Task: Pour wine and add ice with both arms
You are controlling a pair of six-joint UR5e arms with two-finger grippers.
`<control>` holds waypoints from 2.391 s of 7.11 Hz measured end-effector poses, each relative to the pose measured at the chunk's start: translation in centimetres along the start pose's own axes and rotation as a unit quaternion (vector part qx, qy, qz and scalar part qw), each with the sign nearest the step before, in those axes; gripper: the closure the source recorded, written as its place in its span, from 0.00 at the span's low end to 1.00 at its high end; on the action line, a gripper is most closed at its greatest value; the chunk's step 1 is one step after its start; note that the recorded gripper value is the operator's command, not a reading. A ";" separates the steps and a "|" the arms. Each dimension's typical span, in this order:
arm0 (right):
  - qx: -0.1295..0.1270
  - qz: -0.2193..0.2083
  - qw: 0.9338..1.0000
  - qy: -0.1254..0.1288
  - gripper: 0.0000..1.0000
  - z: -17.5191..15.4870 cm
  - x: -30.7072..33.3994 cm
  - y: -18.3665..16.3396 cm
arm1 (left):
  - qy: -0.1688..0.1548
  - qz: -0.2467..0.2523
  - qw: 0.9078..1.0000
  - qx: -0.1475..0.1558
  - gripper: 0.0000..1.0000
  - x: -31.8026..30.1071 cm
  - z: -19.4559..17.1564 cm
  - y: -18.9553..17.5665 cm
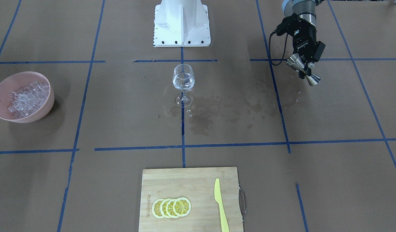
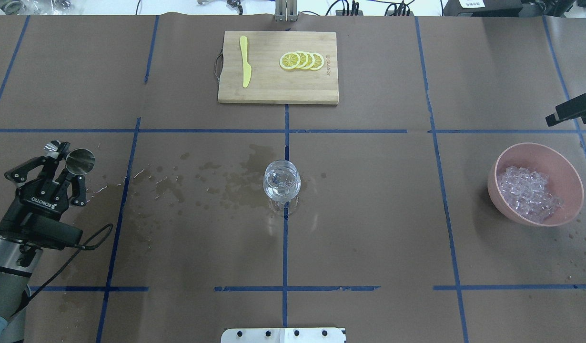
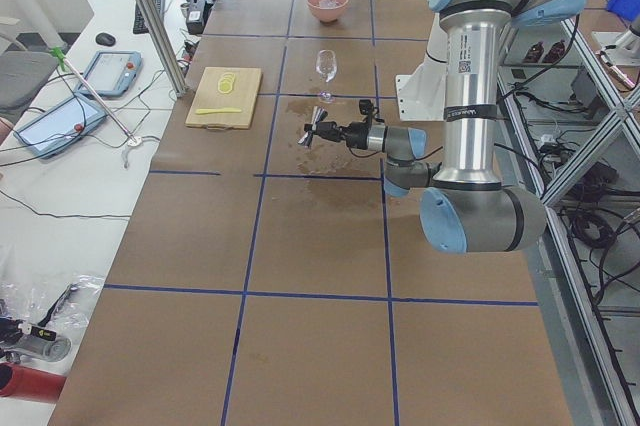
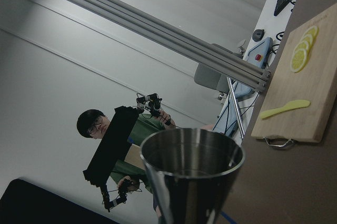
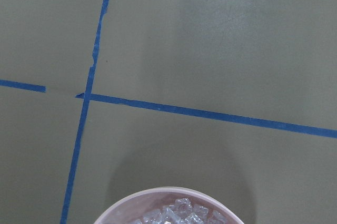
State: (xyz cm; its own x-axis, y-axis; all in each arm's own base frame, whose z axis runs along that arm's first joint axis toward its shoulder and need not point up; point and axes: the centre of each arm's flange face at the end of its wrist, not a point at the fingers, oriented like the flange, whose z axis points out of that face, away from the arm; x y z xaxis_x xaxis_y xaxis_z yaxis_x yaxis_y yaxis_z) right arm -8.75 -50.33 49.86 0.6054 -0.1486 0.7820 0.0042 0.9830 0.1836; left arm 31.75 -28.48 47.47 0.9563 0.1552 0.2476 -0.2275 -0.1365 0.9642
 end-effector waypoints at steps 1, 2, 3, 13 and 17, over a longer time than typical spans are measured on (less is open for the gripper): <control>0.002 -0.002 1.000 -0.001 0.00 -0.3 -0.2 0.1 | 0.001 -0.050 0.999 -0.001 1.00 0.2 -0.6 3.4; 0.004 -0.004 1.000 0.000 0.00 -0.4 -0.4 0.1 | 0.000 -0.099 0.995 0.001 1.00 0.4 -1.1 6.3; 0.004 -0.004 1.000 0.000 0.00 -0.4 -0.4 0.2 | 0.000 -0.155 0.988 0.006 1.00 0.1 -1.5 7.8; 0.000 -0.001 1.000 0.001 0.00 -0.5 0.1 1.4 | 0.078 -0.373 0.923 -0.049 1.00 2.1 -7.2 13.1; -0.001 0.001 1.000 0.001 0.00 -0.5 0.3 1.9 | 0.088 -0.485 0.868 -0.067 1.00 3.5 -8.7 13.5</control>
State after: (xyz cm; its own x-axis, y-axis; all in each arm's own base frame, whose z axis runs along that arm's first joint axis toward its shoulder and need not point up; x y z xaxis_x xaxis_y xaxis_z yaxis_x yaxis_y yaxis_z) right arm -8.11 -48.45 50.14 0.6070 -0.1461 0.7812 0.0047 0.9836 0.1803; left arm 30.39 -21.25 62.19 0.6698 0.2822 -0.6869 0.6375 0.2557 0.7267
